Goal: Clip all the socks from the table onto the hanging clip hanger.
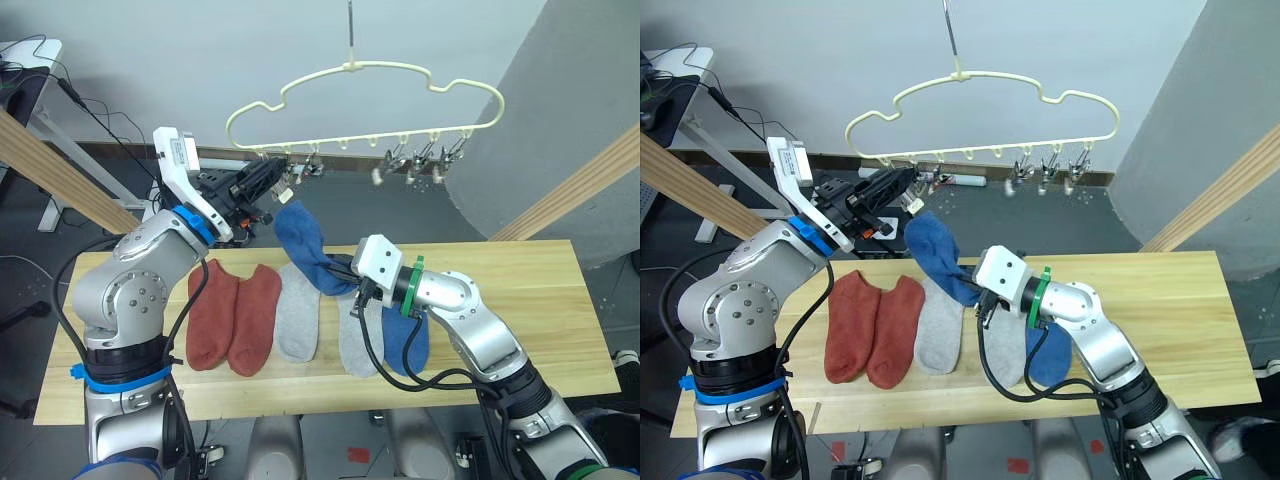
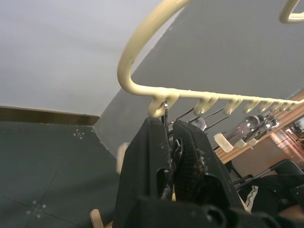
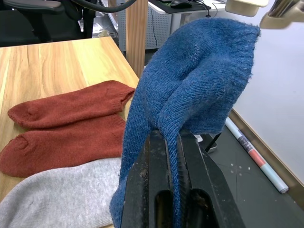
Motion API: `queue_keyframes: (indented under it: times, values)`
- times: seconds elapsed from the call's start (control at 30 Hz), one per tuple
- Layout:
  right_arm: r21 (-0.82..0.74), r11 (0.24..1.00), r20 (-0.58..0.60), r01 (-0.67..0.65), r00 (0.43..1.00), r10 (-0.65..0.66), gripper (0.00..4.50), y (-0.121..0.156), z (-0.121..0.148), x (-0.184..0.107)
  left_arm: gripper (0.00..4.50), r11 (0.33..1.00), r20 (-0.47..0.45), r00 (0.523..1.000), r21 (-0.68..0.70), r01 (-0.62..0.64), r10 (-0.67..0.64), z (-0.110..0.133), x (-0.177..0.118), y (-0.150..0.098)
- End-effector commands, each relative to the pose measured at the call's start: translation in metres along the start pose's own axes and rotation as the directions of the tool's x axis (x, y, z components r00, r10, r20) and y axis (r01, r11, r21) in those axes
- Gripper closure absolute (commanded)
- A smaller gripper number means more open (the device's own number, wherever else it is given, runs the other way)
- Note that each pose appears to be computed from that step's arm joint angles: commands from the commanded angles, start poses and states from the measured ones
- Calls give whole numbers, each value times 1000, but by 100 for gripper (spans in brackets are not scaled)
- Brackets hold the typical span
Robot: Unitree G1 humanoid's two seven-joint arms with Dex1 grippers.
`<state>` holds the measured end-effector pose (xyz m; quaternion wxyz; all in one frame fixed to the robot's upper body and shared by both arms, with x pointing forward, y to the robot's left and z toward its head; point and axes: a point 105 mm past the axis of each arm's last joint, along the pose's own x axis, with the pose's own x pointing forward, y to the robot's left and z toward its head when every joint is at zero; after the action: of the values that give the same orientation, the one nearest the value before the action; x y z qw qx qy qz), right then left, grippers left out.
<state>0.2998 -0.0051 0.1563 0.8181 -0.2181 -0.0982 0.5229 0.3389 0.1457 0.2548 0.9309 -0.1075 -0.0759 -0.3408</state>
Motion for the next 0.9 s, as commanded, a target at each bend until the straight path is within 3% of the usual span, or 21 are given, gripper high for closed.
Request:
queue_keyframes:
  times: [0.03,0.9]
  values:
    - [-29,999,64,-30,997,31,450,3,16,5,434,998,41,998,52,44,-47,14,-1,-14]
    - [-42,999,142,34,990,-28,450,-12,25,15,434,998,30,999,54,40,-41,11,-4,-13]
